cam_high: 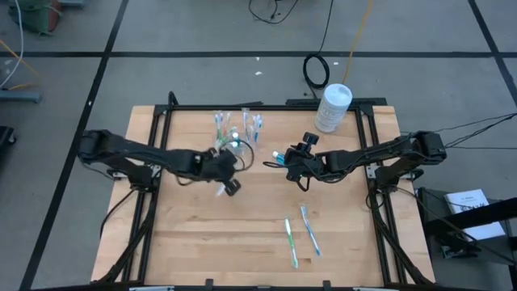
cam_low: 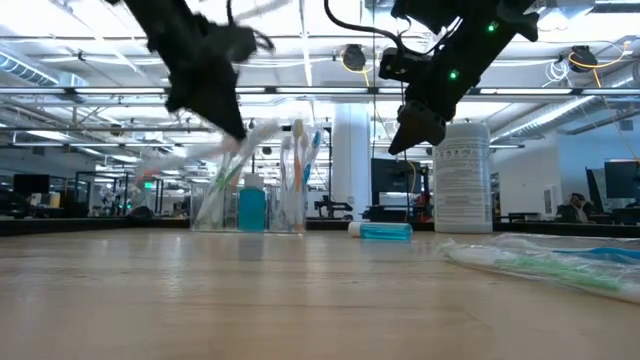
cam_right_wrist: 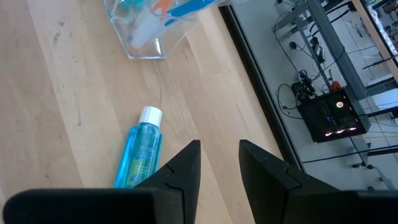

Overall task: Pick & Place toothbrushing station
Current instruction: Put the orange toothbrush into the transparent organizer

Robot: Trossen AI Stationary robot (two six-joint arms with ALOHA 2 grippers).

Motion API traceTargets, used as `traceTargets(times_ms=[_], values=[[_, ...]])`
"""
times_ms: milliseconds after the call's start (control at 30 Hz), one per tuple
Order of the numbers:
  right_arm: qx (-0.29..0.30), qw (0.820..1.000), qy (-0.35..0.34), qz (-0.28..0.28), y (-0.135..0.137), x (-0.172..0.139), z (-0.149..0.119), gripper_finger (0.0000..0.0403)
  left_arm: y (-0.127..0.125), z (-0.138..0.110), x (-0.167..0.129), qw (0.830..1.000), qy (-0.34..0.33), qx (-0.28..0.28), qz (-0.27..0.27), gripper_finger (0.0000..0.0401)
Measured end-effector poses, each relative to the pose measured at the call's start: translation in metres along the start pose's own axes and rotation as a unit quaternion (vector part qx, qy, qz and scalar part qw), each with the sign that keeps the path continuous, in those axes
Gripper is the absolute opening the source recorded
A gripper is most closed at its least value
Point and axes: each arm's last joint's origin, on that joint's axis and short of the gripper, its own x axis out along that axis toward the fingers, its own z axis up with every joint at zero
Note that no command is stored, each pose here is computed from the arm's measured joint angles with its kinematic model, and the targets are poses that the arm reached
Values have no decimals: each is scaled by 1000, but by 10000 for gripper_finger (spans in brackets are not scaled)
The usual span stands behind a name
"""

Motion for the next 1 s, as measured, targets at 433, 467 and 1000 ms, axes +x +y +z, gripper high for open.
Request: traceTargets(times_ms=[433, 467, 1000], values=[[2, 1000, -1, 0, 0, 0, 0, 100, 32, 20, -39, 906, -283, -58, 309, 2], [2, 1000, -1, 0, 0, 0, 0, 100, 35, 19, -37, 897, -291, -59, 327, 2], [-9, 1000, -11, 0, 0, 0, 3, 100, 89, 13, 11, 878, -364, -54, 307, 1]])
